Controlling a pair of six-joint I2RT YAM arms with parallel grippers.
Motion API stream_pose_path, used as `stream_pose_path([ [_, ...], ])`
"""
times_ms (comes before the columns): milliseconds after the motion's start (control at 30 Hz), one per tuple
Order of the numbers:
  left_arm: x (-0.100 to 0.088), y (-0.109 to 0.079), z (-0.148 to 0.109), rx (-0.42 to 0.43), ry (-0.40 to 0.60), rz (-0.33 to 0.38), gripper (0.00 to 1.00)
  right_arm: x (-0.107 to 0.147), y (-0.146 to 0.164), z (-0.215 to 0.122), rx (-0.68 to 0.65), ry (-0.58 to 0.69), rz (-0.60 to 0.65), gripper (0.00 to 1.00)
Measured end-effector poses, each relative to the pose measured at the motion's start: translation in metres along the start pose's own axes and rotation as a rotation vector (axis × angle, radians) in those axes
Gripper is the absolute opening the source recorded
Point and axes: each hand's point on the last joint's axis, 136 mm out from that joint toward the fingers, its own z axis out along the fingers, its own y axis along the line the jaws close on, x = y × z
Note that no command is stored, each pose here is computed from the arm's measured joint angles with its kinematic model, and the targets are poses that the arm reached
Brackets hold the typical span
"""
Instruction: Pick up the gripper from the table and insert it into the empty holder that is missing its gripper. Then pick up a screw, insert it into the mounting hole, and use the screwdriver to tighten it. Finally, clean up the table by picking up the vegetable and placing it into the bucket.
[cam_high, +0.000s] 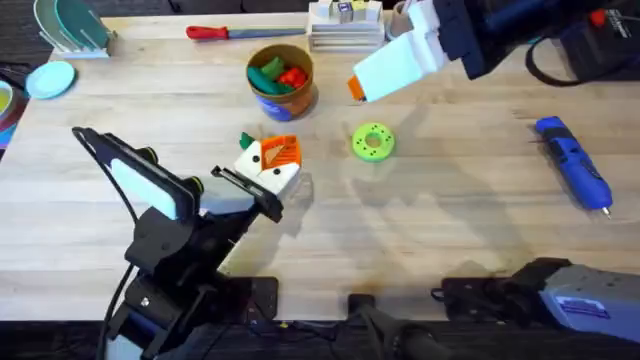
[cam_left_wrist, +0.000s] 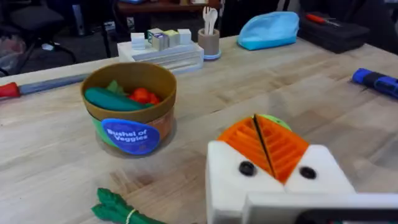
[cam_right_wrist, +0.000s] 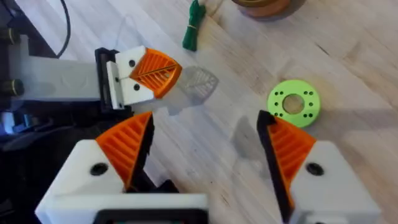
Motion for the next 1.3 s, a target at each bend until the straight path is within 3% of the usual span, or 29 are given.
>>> stream_pose_path([
  [200, 0.0, 0.002, 0.0, -0.011, 0.001, -0.001, 0.005, 0.004, -0.002, 0.007, -0.009, 0.033, 0.001, 0.973],
  [400, 0.001, -0.006, 0.0, 0.036, 0.004, 0.0, 0.005, 0.012, 0.003, 0.012, -0.071, 0.079, -0.019, 0.975],
  [667, 0.001, -0.023, -0.002, 0.134, 0.005, 0.005, 0.005, 0.046, -0.02, -0.022, -0.056, 0.141, 0.086, 0.976],
  [867, 0.0, -0.033, -0.003, 0.192, 0.005, 0.014, 0.005, 0.065, -0.061, -0.076, 0.106, -0.003, 0.216, 0.975],
  [1000, 0.001, -0.037, -0.004, 0.216, 0.005, 0.018, 0.005, 0.102, -0.097, -0.09, 0.256, -0.045, 0.354, 0.976],
  [1133, 0.001, -0.04, -0.005, 0.236, 0.006, 0.021, 0.005, 0.136, -0.16, -0.097, 0.467, -0.073, 0.528, 0.975],
  [1300, 0.001, -0.043, -0.005, 0.251, 0.006, 0.022, 0.005, 0.161, -0.235, -0.113, 0.698, -0.111, 0.628, 0.975],
])
